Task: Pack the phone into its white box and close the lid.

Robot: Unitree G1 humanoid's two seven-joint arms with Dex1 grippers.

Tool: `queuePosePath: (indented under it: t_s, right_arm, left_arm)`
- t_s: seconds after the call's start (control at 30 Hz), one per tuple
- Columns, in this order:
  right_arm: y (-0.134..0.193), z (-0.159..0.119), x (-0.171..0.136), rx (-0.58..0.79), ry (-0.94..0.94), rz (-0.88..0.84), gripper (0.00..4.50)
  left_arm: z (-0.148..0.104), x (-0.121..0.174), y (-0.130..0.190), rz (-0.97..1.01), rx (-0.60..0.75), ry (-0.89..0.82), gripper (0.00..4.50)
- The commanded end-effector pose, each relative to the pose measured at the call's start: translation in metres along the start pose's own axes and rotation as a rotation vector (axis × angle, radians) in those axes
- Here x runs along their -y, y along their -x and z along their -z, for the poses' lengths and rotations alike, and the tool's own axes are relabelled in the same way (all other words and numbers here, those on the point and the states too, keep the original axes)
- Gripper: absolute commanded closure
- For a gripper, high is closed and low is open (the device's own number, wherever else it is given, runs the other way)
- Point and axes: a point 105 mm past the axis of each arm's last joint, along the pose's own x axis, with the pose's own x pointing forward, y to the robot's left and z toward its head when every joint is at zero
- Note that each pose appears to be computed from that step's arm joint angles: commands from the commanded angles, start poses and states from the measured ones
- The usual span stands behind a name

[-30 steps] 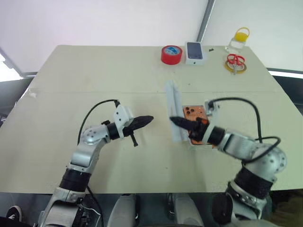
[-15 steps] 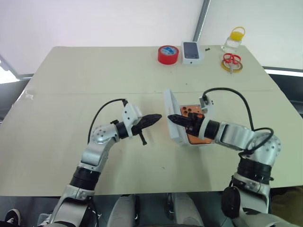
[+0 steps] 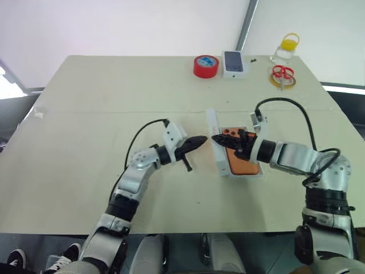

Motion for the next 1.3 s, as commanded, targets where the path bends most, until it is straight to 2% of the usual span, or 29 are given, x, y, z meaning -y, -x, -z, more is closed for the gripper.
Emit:
queuePosePath:
  t_s: [0.03, 0.13, 0.37, 0.47, 0.7, 0.8, 0.9, 1.03, 1.17, 1.3]
  right_arm:
    - [0.007, -0.005, 0.007, 0.025, -0.005, 0.025, 3.15]
    - [0.021, -0.015, 0.02, 0.046, 0.085, 0.109, 1.72]
    - [0.06, -0.04, 0.042, 0.086, 0.259, 0.232, 1.72]
    - [0.073, -0.046, 0.059, 0.057, 0.451, 0.352, 1.72]
    - [0.074, -0.068, 0.061, 0.166, 0.621, 0.39, 1.72]
    - [0.074, -0.081, 0.061, 0.24, 0.679, 0.411, 1.72]
    - [0.071, -0.082, 0.063, 0.238, 0.863, 0.465, 2.57]
    - [0.059, -0.065, 0.069, 0.152, 1.029, 0.486, 4.47]
    - [0.054, -0.058, 0.072, 0.139, 1.036, 0.473, 4.47]
    - [0.055, -0.057, 0.074, 0.137, 1.036, 0.476, 4.47]
  left_arm:
    - [-0.011, 0.005, -0.013, 0.04, 0.038, -0.033, 4.5]
    - [-0.012, 0.01, -0.023, 0.066, 0.045, -0.037, 4.5]
    - [-0.013, 0.022, -0.04, 0.113, 0.061, -0.038, 4.5]
    - [-0.013, 0.022, -0.041, 0.106, 0.064, -0.032, 4.5]
    - [-0.013, 0.004, -0.02, 0.045, 0.051, -0.024, 4.5]
    - [-0.015, -0.015, -0.012, -0.043, 0.043, -0.032, 4.5]
    - [-0.009, -0.04, -0.009, -0.154, -0.019, -0.014, 4.5]
    - [0.015, -0.041, -0.017, -0.149, -0.15, -0.024, 4.5]
    - [0.032, -0.04, -0.025, -0.135, -0.239, -0.049, 4.5]
    - [0.033, -0.039, -0.037, -0.113, -0.247, -0.016, 4.5]
